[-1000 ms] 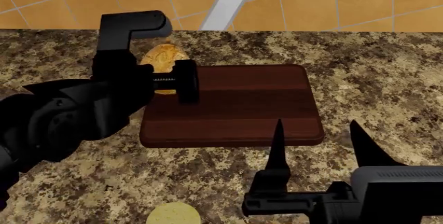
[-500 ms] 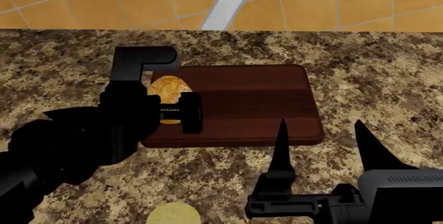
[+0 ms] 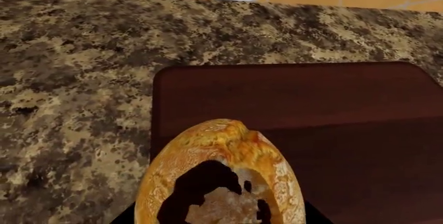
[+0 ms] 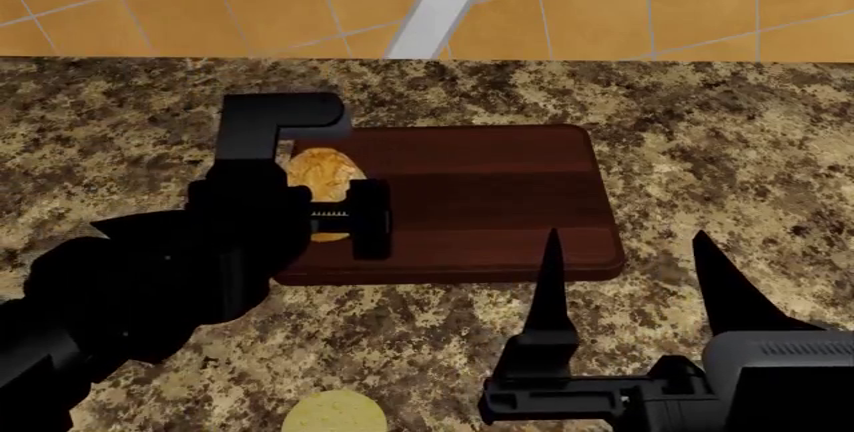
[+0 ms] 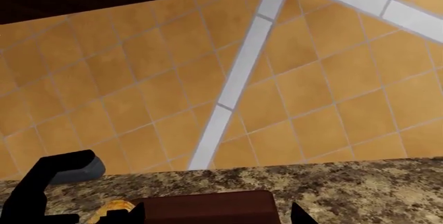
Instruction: Place the bread and cheese on the cutting board.
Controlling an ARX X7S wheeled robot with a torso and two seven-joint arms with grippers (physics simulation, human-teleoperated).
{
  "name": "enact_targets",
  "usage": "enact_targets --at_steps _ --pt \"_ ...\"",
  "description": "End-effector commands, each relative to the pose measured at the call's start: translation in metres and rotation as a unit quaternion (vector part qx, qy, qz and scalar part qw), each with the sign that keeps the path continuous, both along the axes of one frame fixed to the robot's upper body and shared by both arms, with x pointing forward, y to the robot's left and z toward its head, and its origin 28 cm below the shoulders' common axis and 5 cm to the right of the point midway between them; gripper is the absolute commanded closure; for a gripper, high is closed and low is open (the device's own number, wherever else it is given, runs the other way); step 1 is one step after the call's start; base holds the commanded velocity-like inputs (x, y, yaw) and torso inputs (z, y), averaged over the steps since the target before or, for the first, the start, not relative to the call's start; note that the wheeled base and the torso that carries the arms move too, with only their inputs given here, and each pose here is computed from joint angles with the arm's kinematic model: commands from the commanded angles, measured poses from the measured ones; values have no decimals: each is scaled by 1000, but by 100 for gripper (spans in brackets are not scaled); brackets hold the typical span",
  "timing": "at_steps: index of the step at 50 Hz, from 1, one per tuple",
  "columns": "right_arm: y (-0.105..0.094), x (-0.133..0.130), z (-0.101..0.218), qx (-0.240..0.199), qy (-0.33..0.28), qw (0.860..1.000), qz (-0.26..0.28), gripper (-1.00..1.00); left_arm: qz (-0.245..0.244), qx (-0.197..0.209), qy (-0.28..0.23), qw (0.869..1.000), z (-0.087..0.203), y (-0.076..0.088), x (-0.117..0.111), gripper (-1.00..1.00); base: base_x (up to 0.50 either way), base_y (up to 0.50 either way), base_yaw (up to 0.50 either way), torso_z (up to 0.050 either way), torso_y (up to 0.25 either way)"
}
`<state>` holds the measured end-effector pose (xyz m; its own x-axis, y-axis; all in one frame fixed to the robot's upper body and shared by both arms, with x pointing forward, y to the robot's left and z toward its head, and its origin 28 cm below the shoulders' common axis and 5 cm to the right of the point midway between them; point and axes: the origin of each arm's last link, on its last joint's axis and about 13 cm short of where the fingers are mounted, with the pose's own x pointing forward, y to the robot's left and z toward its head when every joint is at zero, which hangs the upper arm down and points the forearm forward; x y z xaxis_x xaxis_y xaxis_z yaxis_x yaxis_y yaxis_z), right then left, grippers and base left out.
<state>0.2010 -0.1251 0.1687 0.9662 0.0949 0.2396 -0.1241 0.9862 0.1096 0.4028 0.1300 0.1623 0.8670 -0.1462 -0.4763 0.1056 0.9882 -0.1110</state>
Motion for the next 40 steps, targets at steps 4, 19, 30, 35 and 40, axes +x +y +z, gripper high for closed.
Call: enact_targets --at_steps 4,19,30,35,40 --pt "0 -1 2 -1 -3 1000 2 -100 8 -1 -11 1000 5 -2 0 -100 0 0 0 0 0" --pt "1 -1 1 -1 -2 1000 3 -100 6 -2 -52 999 29 -1 -2 -100 0 0 0 0 0" --pt "1 -1 2 -2 -3 1000 5 -100 23 -6 -71 997 44 7 -1 -100 0 0 0 0 0" --pt "1 -2 3 -2 -5 1000 5 -100 27 -14 -110 993 65 8 -11 -100 0 0 0 0 0" --pt "1 -3 3 -1 -6 1000 5 -100 34 -13 -141 989 82 13 -31 -100 0 0 0 0 0"
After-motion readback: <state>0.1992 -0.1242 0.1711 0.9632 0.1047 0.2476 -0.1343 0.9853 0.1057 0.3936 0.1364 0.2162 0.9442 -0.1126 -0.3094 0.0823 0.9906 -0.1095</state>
